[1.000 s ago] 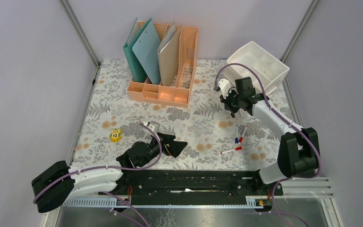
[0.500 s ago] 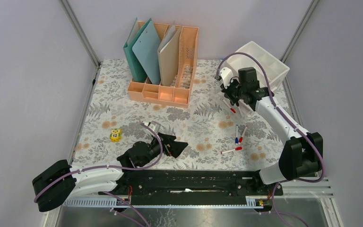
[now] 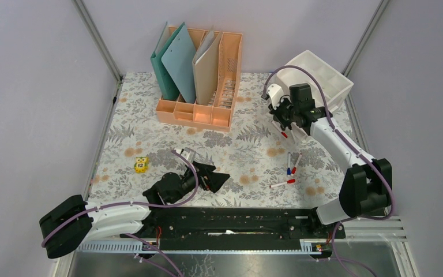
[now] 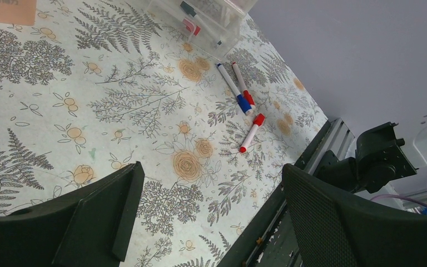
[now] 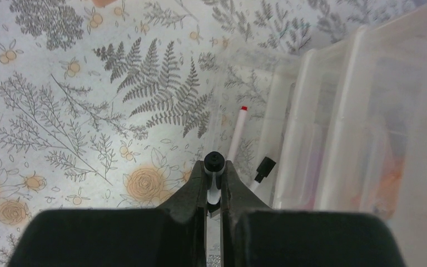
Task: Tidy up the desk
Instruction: Place the stationery in the drawer.
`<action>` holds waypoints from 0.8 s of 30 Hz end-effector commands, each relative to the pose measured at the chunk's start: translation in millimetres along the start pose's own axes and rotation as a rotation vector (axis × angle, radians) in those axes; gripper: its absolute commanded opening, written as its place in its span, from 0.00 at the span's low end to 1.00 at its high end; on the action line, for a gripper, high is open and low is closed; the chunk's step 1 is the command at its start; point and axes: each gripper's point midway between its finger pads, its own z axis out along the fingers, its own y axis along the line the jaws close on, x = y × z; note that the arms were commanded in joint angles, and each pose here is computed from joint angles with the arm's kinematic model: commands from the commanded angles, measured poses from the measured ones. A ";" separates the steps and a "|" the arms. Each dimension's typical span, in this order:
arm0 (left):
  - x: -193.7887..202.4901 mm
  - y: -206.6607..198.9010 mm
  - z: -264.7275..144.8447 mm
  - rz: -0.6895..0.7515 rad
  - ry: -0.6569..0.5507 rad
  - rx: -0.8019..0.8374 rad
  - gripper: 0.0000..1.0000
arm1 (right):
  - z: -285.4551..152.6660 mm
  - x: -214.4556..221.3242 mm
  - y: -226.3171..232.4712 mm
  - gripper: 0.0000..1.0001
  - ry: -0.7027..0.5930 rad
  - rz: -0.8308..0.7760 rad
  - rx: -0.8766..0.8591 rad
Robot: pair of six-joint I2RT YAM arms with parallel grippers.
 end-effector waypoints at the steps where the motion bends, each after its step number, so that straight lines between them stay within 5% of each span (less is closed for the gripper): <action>1: -7.0 -5.1 0.0 -0.012 -0.034 0.029 0.99 | 16.2 22.9 7.2 0.00 0.059 0.004 -0.027; 24: -3.4 -5.2 1.9 -0.026 -0.023 0.032 0.99 | 20.4 52.3 -7.7 0.00 0.116 0.063 -0.009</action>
